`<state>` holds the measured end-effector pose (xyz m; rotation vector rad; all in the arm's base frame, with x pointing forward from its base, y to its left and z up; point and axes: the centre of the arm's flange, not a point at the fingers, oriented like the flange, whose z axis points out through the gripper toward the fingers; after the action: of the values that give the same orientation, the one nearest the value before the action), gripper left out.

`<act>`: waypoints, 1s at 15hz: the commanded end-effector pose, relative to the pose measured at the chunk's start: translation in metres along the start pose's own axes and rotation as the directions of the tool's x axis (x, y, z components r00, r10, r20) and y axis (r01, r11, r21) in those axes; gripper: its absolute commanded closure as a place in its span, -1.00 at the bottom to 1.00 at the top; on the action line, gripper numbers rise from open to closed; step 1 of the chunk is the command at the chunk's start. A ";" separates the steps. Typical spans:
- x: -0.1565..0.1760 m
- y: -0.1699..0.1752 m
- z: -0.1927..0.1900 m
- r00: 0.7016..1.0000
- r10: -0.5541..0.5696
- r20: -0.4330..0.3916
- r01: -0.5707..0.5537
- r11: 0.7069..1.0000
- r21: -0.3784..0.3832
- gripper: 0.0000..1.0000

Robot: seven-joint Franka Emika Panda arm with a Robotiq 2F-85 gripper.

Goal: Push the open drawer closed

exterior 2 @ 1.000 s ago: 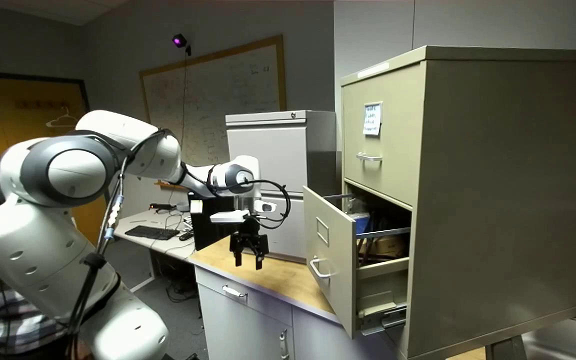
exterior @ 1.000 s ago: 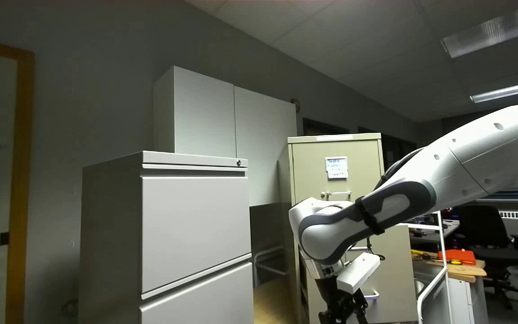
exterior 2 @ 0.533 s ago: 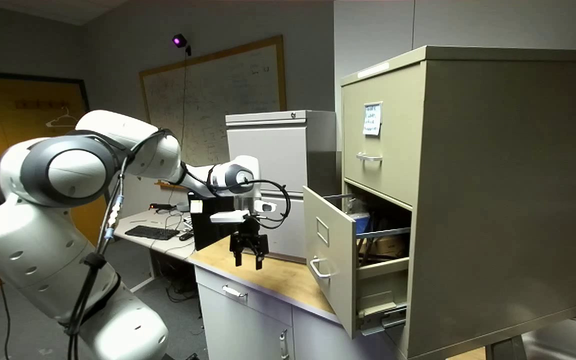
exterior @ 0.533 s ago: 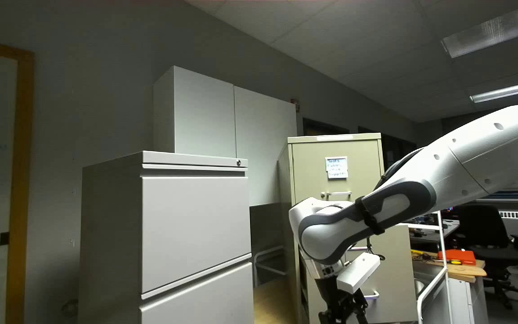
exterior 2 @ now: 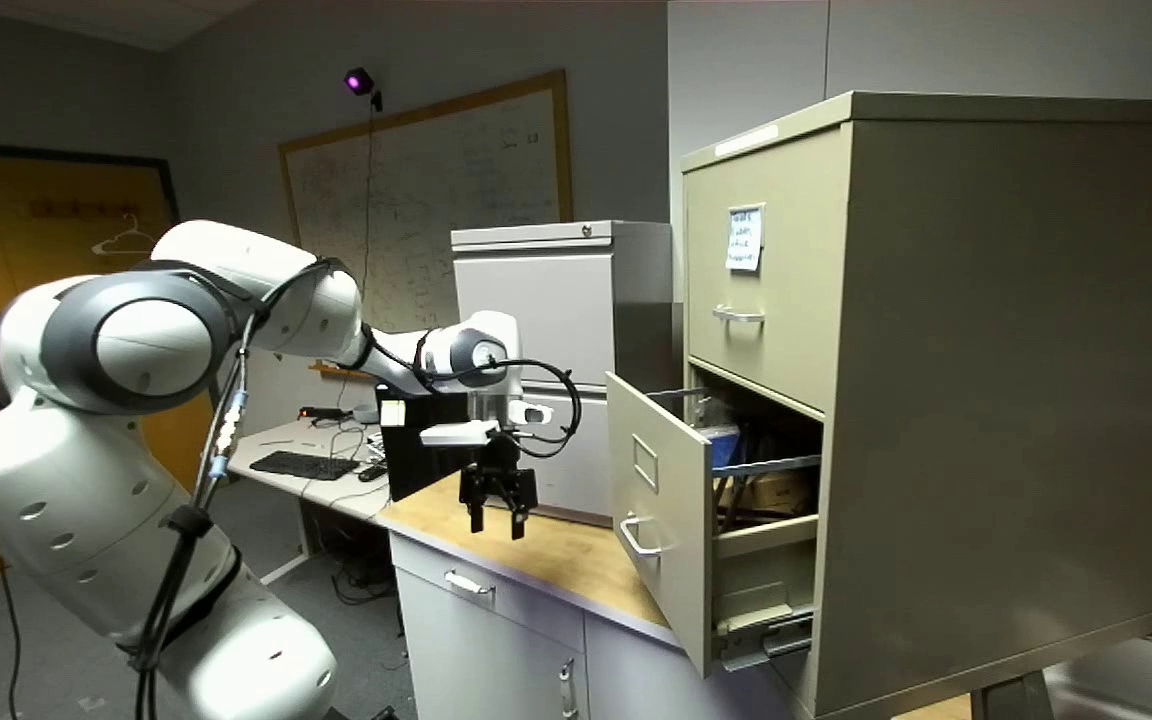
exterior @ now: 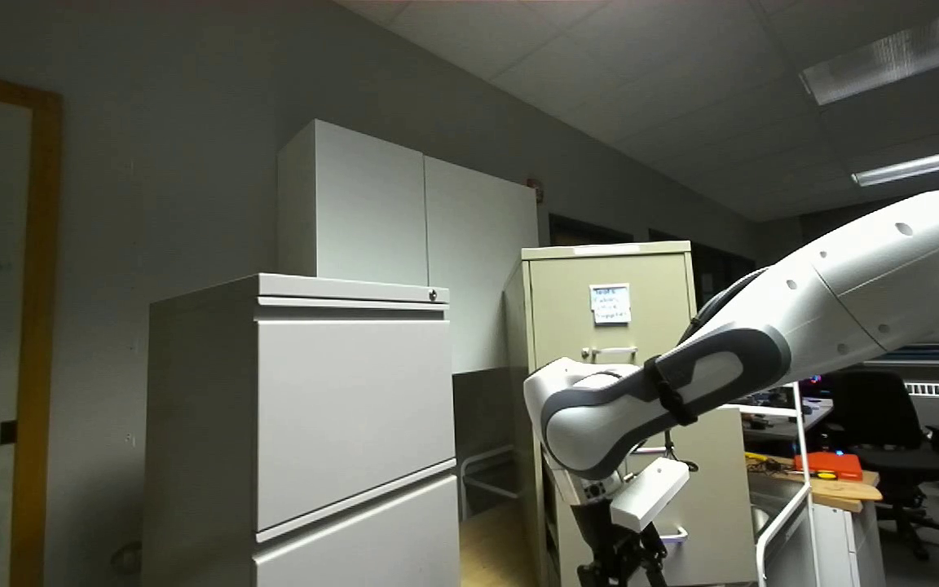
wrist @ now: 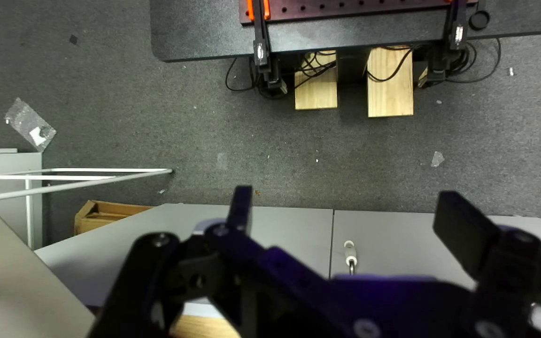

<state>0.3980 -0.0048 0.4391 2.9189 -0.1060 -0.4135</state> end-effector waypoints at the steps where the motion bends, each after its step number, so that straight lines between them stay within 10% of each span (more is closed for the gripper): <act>1: 0.000 0.000 0.000 1.000 0.000 0.000 0.000 1.000 0.000 -1.00; 15: 0.005 0.006 0.015 0.998 0.040 -0.044 -0.041 0.999 -0.028 -1.00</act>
<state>0.3983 -0.0069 0.4357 2.9115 -0.1155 -0.4062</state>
